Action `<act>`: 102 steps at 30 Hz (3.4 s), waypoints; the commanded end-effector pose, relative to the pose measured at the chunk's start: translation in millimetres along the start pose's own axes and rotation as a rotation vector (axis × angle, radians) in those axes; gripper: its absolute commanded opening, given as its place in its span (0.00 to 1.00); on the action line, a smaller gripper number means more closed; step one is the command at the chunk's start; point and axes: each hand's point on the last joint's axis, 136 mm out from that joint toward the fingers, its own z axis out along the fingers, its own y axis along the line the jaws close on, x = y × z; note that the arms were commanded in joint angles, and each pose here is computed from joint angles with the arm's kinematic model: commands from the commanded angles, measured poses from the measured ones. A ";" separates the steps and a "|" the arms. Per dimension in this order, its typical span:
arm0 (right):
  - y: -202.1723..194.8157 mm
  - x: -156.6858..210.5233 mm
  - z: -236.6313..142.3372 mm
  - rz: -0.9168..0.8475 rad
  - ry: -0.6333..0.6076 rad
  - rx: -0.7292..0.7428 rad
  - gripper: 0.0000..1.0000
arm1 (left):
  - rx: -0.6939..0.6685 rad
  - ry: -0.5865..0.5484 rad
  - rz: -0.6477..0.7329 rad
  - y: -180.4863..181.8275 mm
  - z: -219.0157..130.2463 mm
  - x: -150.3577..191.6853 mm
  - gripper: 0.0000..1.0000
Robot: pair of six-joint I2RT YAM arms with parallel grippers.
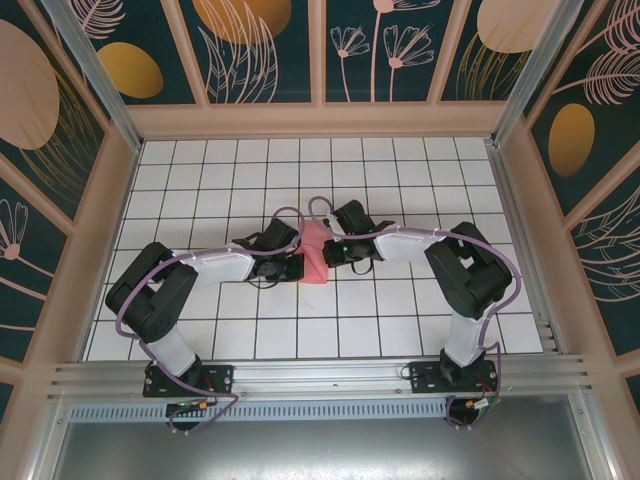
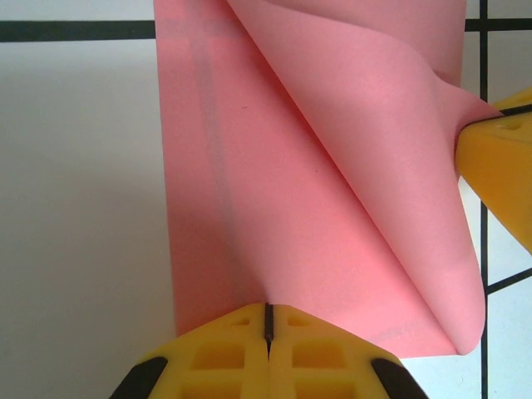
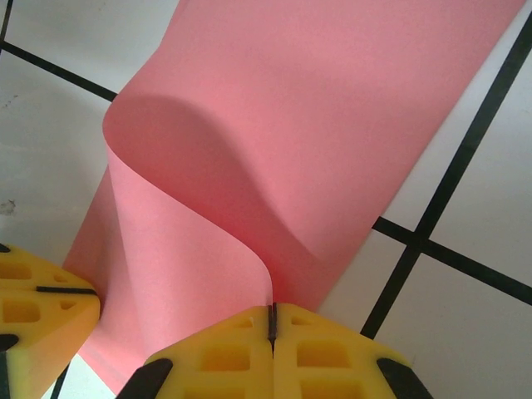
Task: Fold a paper plane with a square sheet of paper (pick it up from the middle)
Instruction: Fold the triangle a second time at the center of the table.
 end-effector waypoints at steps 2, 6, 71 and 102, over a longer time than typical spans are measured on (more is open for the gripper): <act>0.8 -2.1 4.8 -0.018 0.008 0.005 0.00 | -0.056 0.025 -0.003 12.5 0.5 5.4 0.03; -2.3 0.3 7.9 -0.013 0.015 0.016 0.00 | -0.054 0.024 -0.004 12.2 0.4 5.5 0.03; -11.4 15.6 19.9 0.008 0.066 0.036 0.00 | 0.439 -0.108 -0.403 -22.7 17.9 -48.3 0.00; 63.6 -6.6 -37.2 0.299 -0.098 -0.266 0.07 | 0.367 -0.075 -0.413 -5.4 32.1 -33.2 0.00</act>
